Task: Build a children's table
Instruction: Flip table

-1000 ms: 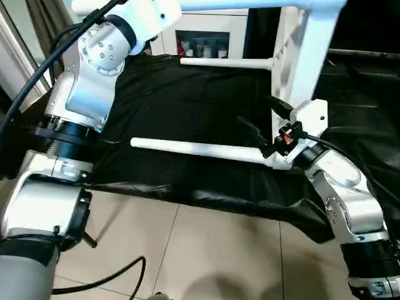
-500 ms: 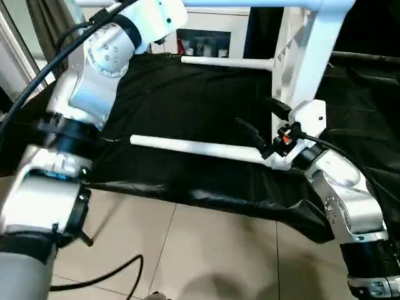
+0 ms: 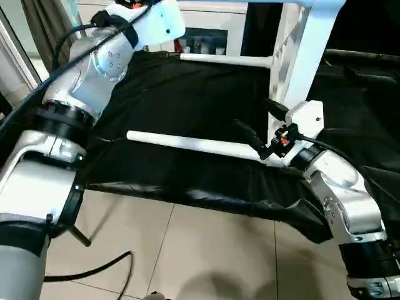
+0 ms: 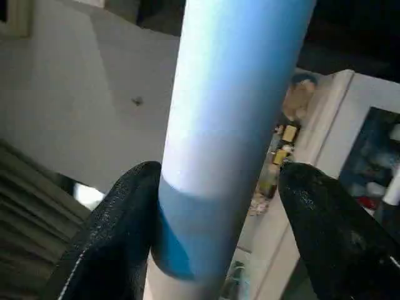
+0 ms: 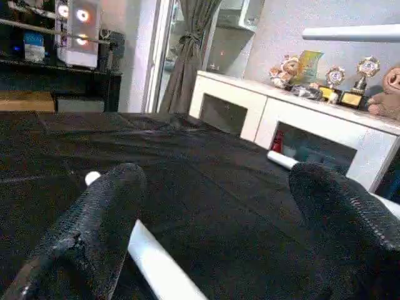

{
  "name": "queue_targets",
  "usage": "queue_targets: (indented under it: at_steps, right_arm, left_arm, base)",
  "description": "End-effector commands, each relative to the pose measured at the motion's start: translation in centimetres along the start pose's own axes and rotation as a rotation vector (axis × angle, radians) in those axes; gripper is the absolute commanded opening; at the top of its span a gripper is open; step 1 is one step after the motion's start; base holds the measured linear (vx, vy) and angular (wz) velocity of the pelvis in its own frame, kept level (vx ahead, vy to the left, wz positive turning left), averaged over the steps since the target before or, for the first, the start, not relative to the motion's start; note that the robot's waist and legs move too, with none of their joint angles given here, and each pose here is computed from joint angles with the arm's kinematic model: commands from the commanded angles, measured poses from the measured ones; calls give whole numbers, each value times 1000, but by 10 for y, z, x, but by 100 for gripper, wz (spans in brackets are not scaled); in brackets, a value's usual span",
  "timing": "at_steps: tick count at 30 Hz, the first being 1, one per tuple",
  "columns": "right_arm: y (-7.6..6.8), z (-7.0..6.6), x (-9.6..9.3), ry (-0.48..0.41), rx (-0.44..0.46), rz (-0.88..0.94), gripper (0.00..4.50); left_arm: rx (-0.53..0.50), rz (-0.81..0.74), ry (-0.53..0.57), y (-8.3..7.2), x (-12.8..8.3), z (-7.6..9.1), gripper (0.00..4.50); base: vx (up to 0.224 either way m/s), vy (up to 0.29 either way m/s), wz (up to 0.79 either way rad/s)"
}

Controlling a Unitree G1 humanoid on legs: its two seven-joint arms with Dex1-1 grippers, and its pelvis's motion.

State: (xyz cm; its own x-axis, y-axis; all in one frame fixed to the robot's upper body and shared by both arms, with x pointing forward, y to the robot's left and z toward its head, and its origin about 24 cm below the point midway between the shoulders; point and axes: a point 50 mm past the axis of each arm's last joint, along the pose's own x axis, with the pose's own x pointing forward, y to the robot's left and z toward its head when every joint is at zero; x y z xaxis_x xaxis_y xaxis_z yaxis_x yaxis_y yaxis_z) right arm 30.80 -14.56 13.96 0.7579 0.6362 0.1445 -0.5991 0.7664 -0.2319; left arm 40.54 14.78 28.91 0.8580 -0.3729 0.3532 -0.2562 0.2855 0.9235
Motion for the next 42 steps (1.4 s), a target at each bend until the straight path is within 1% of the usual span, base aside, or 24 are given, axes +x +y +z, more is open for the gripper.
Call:
queue_targets:
  at_steps: [1, 2, 3, 4, 7, 8, 9, 13, 19, 24, 28, 31, 33, 37, 38, 39, 41, 42]
  right_arm:
    - [2, 5, 0, -18, -20, 17, 407]
    - [2, 5, 0, -17, -21, 18, 407]
    - [2, 5, 0, -16, -22, 18, 407]
    - [2, 5, 0, -16, -23, 18, 407]
    - [1, 5, 0, -15, -26, 18, 407]
    - [1, 5, 0, -15, -27, 18, 407]
    - [1, 5, 0, -15, -28, 18, 407]
    - [1, 5, 0, -14, -30, 17, 407]
    - [2, 5, 0, -10, -30, 20, 407]
    - [2, 4, -1, -2, -34, 25, 407]
    - [2, 4, 0, -2, -36, 27, 407]
    - [2, 4, 0, -3, -37, 26, 407]
    - [2, 4, 0, -3, -37, 26, 407]
    - [2, 5, -1, -11, -36, 27, 407]
    - [3, 6, 0, -24, -32, 29, 407]
    - [3, 7, 0, -29, -30, 30, 407]
    - [5, 10, 0, -64, -8, 45, 407]
    - [6, 12, 0, -78, 3, 53, 407]
  left_arm:
    - [42, -4, -10, 2, 1, -1, 332]
    - [64, -2, -21, 2, 1, -1, 332]
    - [63, -17, -24, 1, 1, -1, 332]
    - [77, -25, -28, 1, 0, -2, 362]
    - [72, -24, -27, 1, 0, -4, 372]
    - [90, -18, -43, 1, 0, -3, 396]
    - [108, -6, -50, 2, 0, -3, 407]
    - [155, 42, -61, 8, 2, -4, 407]
    - [171, 60, -52, 12, 3, -7, 407]
    - [172, 102, -31, 19, 4, -10, 407]
    - [168, 66, -33, 14, 4, -11, 407]
    - [144, 61, -36, 13, 4, -11, 407]
    - [129, 55, -36, 12, 4, -11, 380]
    - [96, 38, -29, 10, 5, -12, 366]
    - [93, 35, -27, 10, 4, -12, 354]
    - [91, 32, -26, 10, 4, -12, 332]
    - [87, 13, -19, 8, 5, -13, 330]
    - [85, 6, -17, 8, 5, -13, 319]
  base:
    - [0, 0, 0]
    - [0, 0, 0]
    - [0, 0, 0]
    - [0, 0, 0]
    - [0, 0, 0]
    - [0, 0, 0]
    - [0, 0, 0]
    - [0, 0, 0]
    - [0, 0, 0]
    - [0, 0, 0]
    - [0, 0, 0]
    - [0, 0, 0]
    - [0, 0, 0]
    - [0, 0, 0]
    - [0, 0, 0]
    - [0, 0, 0]
    - [0, 0, 0]
    - [0, 0, 0]
